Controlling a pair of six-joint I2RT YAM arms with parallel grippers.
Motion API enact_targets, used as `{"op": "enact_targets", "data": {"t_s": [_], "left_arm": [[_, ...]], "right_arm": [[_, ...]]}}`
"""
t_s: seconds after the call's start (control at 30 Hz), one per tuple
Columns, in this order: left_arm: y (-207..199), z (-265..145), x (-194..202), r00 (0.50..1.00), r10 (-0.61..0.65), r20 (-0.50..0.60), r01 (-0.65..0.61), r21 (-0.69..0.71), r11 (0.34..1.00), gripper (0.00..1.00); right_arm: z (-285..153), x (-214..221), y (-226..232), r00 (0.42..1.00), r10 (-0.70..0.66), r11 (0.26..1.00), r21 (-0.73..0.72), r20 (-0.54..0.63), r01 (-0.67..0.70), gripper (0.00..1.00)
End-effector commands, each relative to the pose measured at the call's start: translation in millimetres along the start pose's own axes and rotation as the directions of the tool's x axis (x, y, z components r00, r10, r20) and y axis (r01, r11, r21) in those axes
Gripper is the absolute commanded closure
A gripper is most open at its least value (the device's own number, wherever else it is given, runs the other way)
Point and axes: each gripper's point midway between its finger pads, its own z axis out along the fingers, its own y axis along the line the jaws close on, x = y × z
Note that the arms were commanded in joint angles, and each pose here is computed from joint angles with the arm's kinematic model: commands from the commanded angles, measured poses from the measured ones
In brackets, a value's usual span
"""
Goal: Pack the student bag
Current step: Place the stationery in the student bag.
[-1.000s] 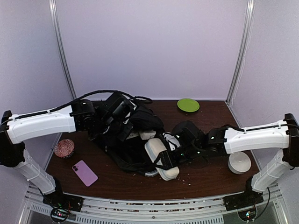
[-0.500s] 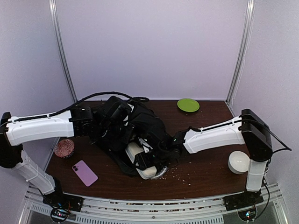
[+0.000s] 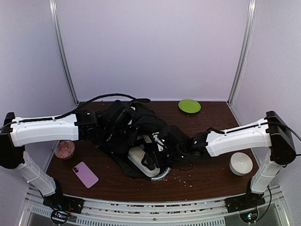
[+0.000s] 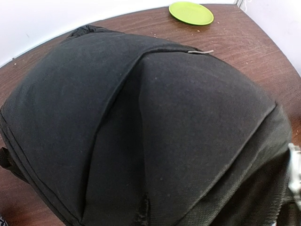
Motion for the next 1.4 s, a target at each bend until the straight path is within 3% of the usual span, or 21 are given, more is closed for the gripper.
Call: {"op": "enact_targets", "data": {"t_s": [0.0,0.57,0.8,1.03,1.2,1.37], "left_arm": [[-21,-10,-44,0.985,-0.112,0.134,0.101,0.083,0.991,1.00],[-27,-14,-41,0.971,-0.214,0.107,0.198,0.142,0.970,1.00],[-30,-22,-51,0.964,-0.236,0.125,0.214,0.171,0.962,1.00],[-28,-31,-60,0.956,-0.252,0.150,0.225,0.176,0.958,1.00],[-22,-41,-68,0.946,-0.273,0.177,0.242,0.174,0.954,1.00],[-24,-56,-79,0.936,-0.292,0.196,0.250,0.211,0.945,1.00]], "right_arm": [[-23,5,-2,0.997,0.041,0.999,-0.014,0.070,-0.040,0.07],[14,19,-12,0.949,0.155,0.986,0.010,0.274,-0.164,0.09],[30,22,-9,0.960,0.131,0.990,0.019,0.247,-0.140,0.26],[14,14,-3,0.947,0.133,0.991,-0.035,0.293,-0.128,0.44],[-20,-18,16,0.906,0.114,0.991,-0.113,0.408,-0.073,0.46],[-21,-41,31,0.895,0.077,0.993,-0.117,0.440,-0.028,0.47]]}}
